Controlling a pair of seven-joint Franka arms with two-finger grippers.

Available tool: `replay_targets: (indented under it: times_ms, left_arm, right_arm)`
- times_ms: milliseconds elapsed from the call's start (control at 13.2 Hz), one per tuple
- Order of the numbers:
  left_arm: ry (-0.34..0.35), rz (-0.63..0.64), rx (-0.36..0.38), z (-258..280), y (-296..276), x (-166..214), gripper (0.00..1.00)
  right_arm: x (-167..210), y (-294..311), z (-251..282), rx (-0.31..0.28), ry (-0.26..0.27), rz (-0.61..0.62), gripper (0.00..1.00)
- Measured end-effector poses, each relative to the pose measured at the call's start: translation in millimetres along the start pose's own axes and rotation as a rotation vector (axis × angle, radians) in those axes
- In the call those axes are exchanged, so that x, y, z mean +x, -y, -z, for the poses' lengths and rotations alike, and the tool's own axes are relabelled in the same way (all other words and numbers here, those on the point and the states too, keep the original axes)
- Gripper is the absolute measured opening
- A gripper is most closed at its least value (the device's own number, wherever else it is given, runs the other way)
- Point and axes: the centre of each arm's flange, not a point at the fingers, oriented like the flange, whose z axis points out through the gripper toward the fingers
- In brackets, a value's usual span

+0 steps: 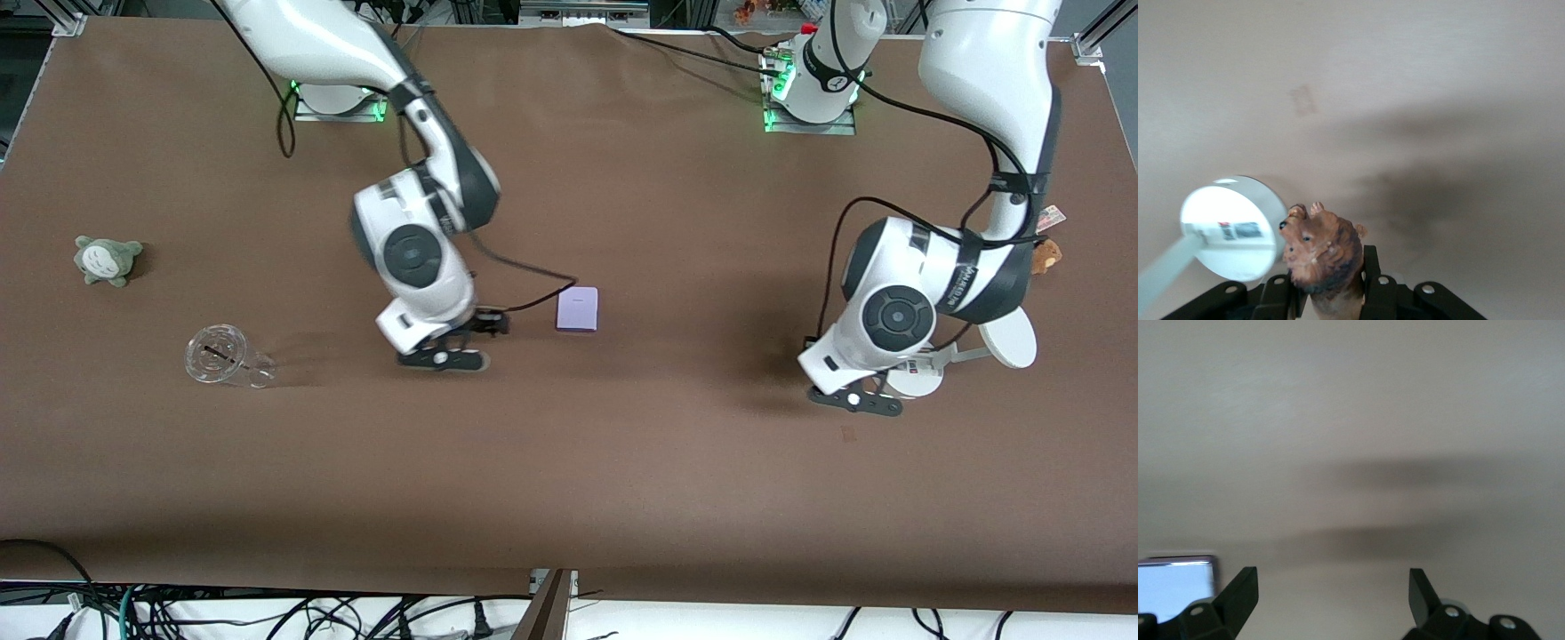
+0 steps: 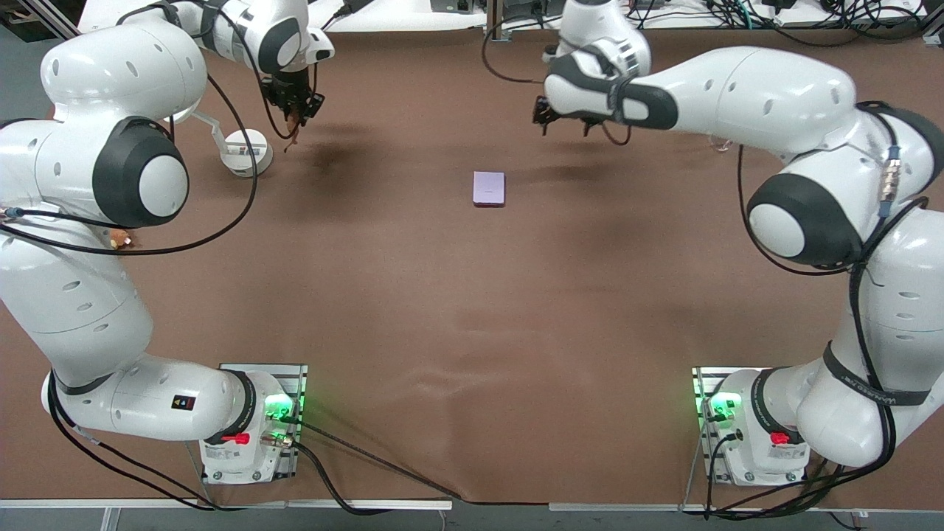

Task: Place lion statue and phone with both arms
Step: 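Carry the lion toward the white lamp while the right gripper grasps the box, then lower the lion beside the lamp base and open the left gripper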

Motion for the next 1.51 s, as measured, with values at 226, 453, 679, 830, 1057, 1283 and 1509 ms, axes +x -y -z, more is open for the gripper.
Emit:
replay_targets:
  times_ms: [226,453,679,830,1057,1283,1509]
  left_arm:
    - [-0.05,-0.028,-0.019,-41.7,13.8,-2.3,0.35]
    - [-0.072,-0.036,-0.04,-74.5,15.4,-12.4,0.35]
    - [-0.064,-0.028,-0.044,-82.1,21.4,-14.9,0.35]
    - [-0.061,-0.02,-0.046,-84.9,26.5,-15.7,0.35]
    - [-0.054,-0.015,-0.048,-89.2,29.4,-16.7,0.4]
    - [-0.055,-0.014,-0.049,-89.9,30.0,-16.5,0.69]
    - [-0.072,-0.014,-0.047,-75.5,30.7,-13.4,0.97]
  right_arm:
    - [-35.1,52.6,-17.8,0.031,-0.04,-0.043,1.0]
    - [-71.0,96.7,-38.7,0.066,-0.071,-0.058,1.0]
    - [-96.4,120.9,-63.6,0.074,-0.078,-0.062,1.0]
    - [-102.0,125.3,-75.9,0.073,-0.079,-0.059,1.0]
    - [-101.8,126.0,-85.7,0.079,-0.086,-0.058,1.0]
    - [-101.6,127.6,-92.2,0.091,-0.097,-0.057,1.0]
    - [-106.1,131.2,-94.6,0.092,-0.098,-0.055,1.0]
